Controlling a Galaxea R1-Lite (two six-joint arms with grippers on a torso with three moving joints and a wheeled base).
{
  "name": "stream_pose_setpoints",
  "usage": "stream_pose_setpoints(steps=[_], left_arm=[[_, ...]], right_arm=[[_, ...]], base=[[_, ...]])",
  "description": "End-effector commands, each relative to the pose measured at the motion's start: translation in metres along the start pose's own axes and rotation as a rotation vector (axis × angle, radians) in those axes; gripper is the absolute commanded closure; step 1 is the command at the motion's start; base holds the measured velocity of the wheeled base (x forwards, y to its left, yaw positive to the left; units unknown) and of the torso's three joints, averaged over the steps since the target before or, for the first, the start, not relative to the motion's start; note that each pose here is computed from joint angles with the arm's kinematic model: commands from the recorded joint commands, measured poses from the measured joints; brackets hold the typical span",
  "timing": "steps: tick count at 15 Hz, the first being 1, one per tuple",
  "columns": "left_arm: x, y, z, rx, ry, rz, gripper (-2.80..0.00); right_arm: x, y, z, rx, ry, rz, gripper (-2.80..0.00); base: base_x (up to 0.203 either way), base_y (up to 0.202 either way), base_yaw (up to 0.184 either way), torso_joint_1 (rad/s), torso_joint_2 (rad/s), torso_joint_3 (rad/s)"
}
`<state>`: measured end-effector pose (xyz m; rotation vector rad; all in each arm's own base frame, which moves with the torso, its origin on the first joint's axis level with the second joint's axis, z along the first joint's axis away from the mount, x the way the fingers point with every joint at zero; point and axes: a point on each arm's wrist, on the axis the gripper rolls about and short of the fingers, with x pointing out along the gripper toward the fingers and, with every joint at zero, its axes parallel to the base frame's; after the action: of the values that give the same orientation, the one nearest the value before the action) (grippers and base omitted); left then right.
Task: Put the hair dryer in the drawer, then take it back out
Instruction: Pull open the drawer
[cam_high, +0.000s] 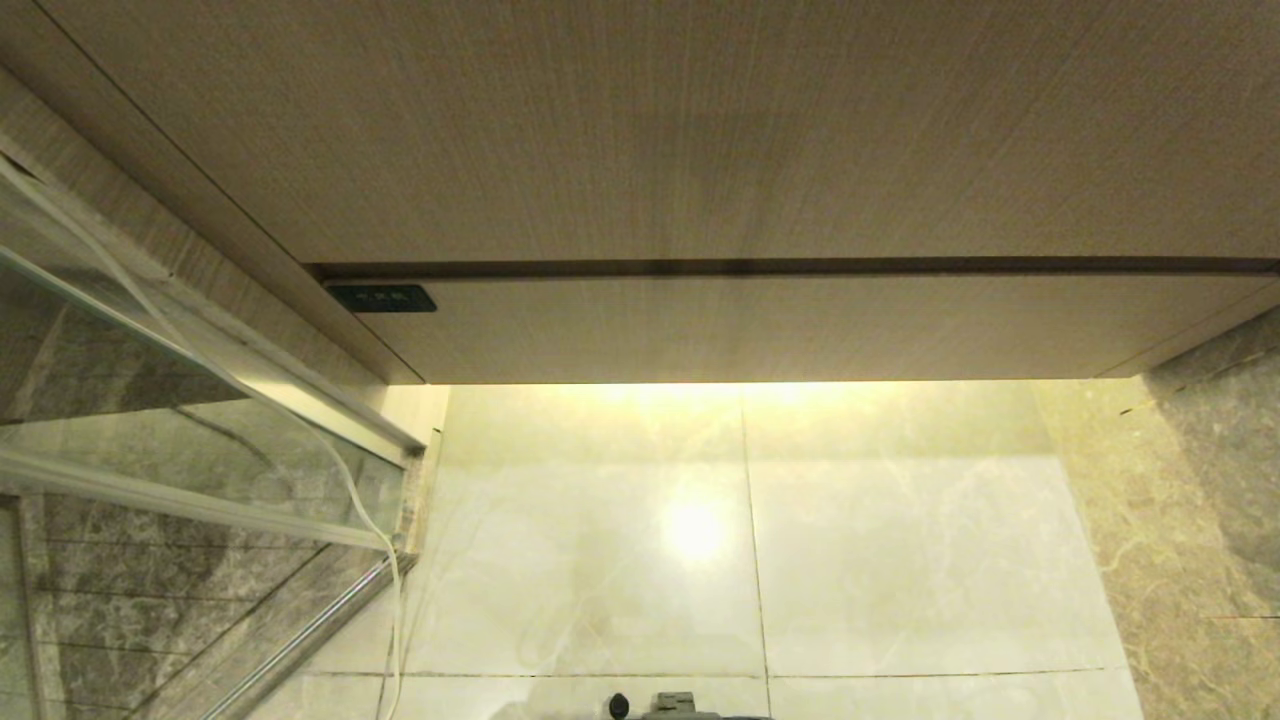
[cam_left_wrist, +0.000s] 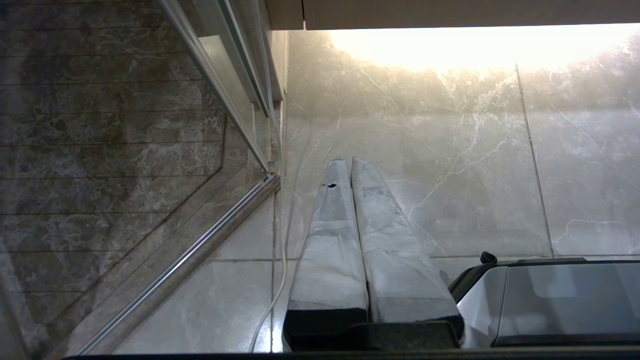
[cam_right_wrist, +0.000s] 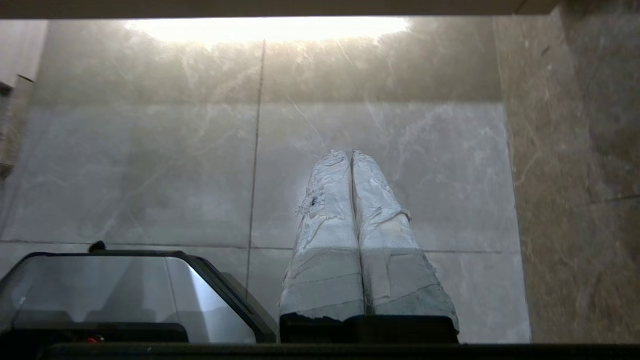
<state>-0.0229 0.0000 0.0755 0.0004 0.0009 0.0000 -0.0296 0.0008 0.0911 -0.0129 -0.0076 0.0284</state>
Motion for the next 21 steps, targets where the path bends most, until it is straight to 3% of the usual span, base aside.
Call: stream_pose_setpoints(steps=[1,4,8,10,13,17,21], left_arm=[[0.0,0.0,0.0,0.0,0.001,0.0,0.0],[0.0,0.0,0.0,0.0,0.001,0.0,0.0],[0.0,0.0,0.0,0.0,0.0,0.0,0.0],[0.0,0.0,0.0,0.0,0.001,0.0,0.0],[0.0,0.0,0.0,0.0,0.001,0.0,0.0],[0.0,0.0,0.0,0.0,0.001,0.0,0.0],[0.0,0.0,0.0,0.0,0.001,0.0,0.0]], right_arm=[[-0.01,0.0,0.028,-0.003,-0.033,0.019,0.0],[-0.039,0.002,0.105,-0.004,-0.007,0.083,0.0],[-0.013,0.003,0.194,0.015,0.256,0.262,0.0],[0.007,0.004,0.226,0.04,0.362,0.352,0.0],[0.036,0.006,0.231,0.076,0.63,0.497,0.0],[0.075,0.009,0.218,0.038,0.803,0.652,0.0],[0.096,0.011,0.208,-0.246,0.812,0.841,0.0]], base=[[0.0,0.0,0.0,0.0,0.0,0.0],[0.0,0.0,0.0,0.0,0.0,0.0],[0.0,0.0,0.0,0.0,0.0,0.0],[0.0,0.0,0.0,0.0,0.0,0.0],[0.0,0.0,0.0,0.0,0.0,0.0],[0.0,0.0,0.0,0.0,0.0,0.0],[0.0,0.0,0.0,0.0,0.0,0.0]])
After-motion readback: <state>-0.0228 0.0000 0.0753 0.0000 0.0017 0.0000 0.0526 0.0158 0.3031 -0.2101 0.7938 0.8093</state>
